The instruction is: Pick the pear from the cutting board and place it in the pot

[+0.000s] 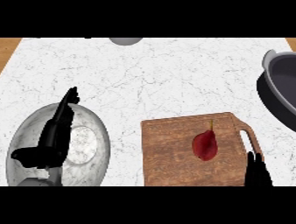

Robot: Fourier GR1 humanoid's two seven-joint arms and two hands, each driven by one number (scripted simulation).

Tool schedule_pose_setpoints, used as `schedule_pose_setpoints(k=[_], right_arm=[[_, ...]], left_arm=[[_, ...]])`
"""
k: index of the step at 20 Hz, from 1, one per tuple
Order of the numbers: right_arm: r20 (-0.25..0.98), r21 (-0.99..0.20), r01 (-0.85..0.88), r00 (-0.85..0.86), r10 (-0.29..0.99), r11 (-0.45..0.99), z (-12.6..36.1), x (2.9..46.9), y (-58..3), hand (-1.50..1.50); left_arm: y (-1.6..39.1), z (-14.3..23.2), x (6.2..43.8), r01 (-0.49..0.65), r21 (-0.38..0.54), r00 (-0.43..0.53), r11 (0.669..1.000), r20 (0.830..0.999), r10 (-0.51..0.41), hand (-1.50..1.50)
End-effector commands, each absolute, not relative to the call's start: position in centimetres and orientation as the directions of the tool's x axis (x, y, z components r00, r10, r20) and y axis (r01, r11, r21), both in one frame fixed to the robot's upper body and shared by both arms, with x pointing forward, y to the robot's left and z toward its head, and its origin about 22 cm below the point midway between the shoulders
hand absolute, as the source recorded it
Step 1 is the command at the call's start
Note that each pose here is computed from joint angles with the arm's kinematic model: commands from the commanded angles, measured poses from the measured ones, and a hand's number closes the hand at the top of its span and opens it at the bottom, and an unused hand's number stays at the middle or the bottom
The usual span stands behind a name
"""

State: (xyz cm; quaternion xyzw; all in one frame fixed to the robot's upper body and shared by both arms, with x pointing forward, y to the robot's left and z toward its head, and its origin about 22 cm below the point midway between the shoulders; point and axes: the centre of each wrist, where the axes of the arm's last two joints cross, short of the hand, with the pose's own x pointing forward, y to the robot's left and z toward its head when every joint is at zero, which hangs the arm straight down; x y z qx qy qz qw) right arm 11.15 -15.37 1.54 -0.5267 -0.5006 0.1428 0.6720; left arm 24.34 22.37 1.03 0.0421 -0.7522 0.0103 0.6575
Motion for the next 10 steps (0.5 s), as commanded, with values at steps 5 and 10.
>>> schedule_pose_setpoints(k=[5, 10], right_arm=[[0.443, -0.892, 0.212, 0.578, 0.685, 0.398, 1.1, 17.0, -12.2, -1.50], [0.454, -0.887, 0.210, 0.556, 0.696, 0.411, 1.4, 18.5, -11.6, -1.50]], left_arm=[[22.6, -0.1, 22.9, -0.088, 0.048, -0.143, 0.995, 0.988, -0.060, 0.00], [21.8, 0.9, 23.7, -0.109, 0.034, -0.129, 0.993, 0.990, -0.048, 0.00]])
